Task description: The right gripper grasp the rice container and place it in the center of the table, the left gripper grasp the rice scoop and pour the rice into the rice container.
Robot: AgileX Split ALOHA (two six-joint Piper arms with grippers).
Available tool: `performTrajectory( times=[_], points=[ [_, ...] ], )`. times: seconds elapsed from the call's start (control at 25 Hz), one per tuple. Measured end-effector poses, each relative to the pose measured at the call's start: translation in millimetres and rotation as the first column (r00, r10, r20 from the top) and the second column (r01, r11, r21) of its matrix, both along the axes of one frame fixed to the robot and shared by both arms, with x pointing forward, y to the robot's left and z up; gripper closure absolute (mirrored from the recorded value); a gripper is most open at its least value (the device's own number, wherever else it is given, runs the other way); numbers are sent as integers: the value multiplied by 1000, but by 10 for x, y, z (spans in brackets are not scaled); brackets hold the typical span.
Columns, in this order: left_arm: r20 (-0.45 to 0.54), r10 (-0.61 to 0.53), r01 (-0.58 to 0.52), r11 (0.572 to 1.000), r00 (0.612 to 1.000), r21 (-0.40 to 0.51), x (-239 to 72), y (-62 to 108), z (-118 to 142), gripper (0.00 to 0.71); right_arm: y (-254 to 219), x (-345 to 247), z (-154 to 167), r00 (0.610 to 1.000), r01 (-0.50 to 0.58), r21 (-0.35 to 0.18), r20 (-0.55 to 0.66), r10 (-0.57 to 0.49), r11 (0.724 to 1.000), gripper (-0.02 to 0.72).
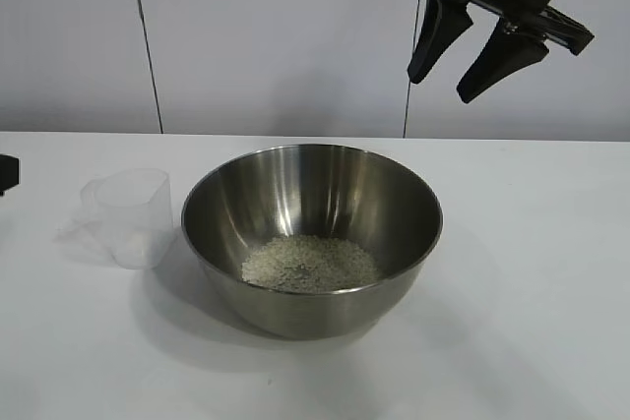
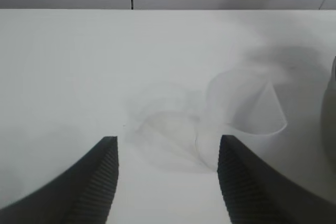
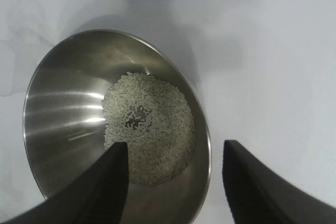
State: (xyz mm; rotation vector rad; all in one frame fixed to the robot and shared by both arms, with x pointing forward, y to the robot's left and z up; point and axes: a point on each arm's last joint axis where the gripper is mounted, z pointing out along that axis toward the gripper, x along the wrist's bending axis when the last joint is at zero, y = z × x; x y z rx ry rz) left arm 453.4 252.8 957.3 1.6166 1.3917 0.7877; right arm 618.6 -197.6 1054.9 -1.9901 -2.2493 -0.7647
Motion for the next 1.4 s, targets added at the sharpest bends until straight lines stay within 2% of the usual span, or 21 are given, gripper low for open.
performTrajectory(
  times=[0.12, 0.2, 0.4, 0.52, 0.68, 1.0, 1.16, 1.4],
  points=[
    [-116, 3, -5, 1000, 993, -14, 82, -52, 333, 295, 11, -3, 4, 1000, 2, 15, -5, -2, 1000, 333],
    [-177, -21, 20, 1000, 984, -8, 160, -150, 580, 295, 16, -6, 6, 1000, 3, 21, -8, -2, 1000, 333],
    [-218, -116, 119, 993, 969, -3, 307, -479, 1200, 292, 18, -27, 0, 999, -8, 21, -31, 9, 1000, 333],
    [-273, -158, 165, 986, 949, 2, 412, -637, 1354, 255, 19, -47, -5, 999, -29, 16, -45, 30, 999, 333],
    [-396, -212, 211, 976, 894, -49, 630, -830, 1286, 199, 20, -67, -10, 997, -52, 11, -59, 53, 999, 333],
    [-621, -254, 206, 967, 741, -150, 948, -1106, 946, 189, 106, -174, -26, 981, -143, 2, -128, 143, 990, 333],
    [-641, -264, 197, 964, 720, -176, 980, -1147, 908, 189, 246, -219, -25, 975, -182, 3, -127, 180, 983, 333],
    [-684, -266, 192, 964, 679, -185, 986, -1170, 810, 189, 261, -215, -25, 976, -183, -2, -116, 182, 983, 333]
  ],
)
